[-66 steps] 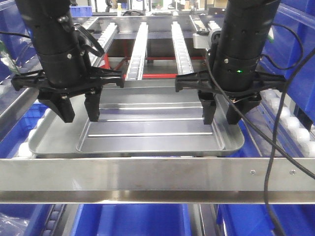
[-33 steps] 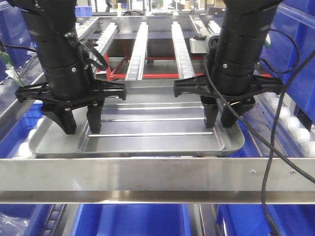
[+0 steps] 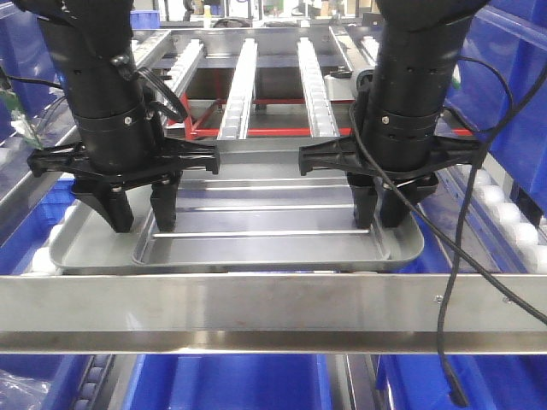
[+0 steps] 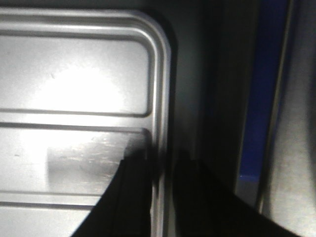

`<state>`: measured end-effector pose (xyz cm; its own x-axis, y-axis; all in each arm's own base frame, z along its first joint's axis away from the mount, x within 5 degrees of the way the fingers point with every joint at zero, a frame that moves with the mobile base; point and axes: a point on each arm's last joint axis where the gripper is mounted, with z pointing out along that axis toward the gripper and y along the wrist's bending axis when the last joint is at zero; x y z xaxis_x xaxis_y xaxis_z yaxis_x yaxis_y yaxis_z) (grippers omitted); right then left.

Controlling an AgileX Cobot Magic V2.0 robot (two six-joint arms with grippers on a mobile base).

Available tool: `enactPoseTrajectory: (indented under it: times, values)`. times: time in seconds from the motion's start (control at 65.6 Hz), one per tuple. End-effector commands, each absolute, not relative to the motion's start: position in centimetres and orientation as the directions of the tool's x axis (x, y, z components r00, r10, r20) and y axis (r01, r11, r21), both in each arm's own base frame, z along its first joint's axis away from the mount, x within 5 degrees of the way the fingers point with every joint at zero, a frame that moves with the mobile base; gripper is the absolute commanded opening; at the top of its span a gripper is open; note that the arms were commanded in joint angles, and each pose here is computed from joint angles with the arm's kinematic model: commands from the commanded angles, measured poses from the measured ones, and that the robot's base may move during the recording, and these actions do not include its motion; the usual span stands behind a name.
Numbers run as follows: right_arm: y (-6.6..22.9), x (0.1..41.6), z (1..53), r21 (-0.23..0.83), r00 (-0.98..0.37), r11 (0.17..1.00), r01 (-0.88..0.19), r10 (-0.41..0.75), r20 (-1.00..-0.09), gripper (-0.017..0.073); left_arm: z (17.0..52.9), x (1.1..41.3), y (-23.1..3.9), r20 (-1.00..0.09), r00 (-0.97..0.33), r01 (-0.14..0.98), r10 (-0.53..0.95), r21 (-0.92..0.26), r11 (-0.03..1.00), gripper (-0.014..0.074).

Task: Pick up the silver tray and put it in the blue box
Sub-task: 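Close both grippers on the tray's opposite rims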

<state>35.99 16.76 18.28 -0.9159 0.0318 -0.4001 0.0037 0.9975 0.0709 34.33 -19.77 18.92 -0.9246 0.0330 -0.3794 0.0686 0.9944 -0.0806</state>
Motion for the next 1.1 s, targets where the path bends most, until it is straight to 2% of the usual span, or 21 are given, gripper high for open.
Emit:
enactPoseTrajectory:
  times: [0.0,0.518,0.64,0.777,0.884,1.021,1.082]
  values:
    - [16.58,36.50,20.34,0.096,-0.889,0.995,-0.004,0.041,-0.456,0.0278,21.70,34.53,-19.95,-0.458,-0.889,0.082,0.016,-0.126,0.989,0.0208]
    - [16.61,36.53,20.31,0.099,-0.888,0.995,-0.003,0.042,-0.457,0.0277,21.65,34.45,-19.89,-0.448,-0.894,0.078,0.016,-0.121,0.990,0.0207]
    - [16.61,36.53,20.31,0.099,-0.888,0.995,-0.003,0.042,-0.457,0.0245,21.65,34.45,-19.89,-0.448,-0.894,0.078,0.016,-0.121,0.990,0.0199]
    - [16.61,36.53,20.31,0.099,-0.888,0.995,-0.003,0.042,-0.457,0.0152,21.65,34.44,-19.90,-0.447,-0.894,0.077,0.014,-0.123,0.989,0.0127]
    - [16.61,36.53,20.31,0.099,-0.888,0.995,-0.003,0.042,-0.457,0.0085,21.65,34.44,-19.90,-0.447,-0.894,0.077,0.014,-0.123,0.989,0.0020]
    - [16.60,36.52,20.30,0.099,-0.889,0.995,-0.003,0.042,-0.456,0.0058,21.65,34.44,-19.90,-0.447,-0.894,0.077,0.014,-0.123,0.989,-0.0088]
    - [16.60,36.52,20.30,0.099,-0.889,0.995,-0.003,0.042,-0.456,0.0058,21.65,34.44,-19.90,-0.447,-0.894,0.077,0.014,-0.123,0.989,-0.0104]
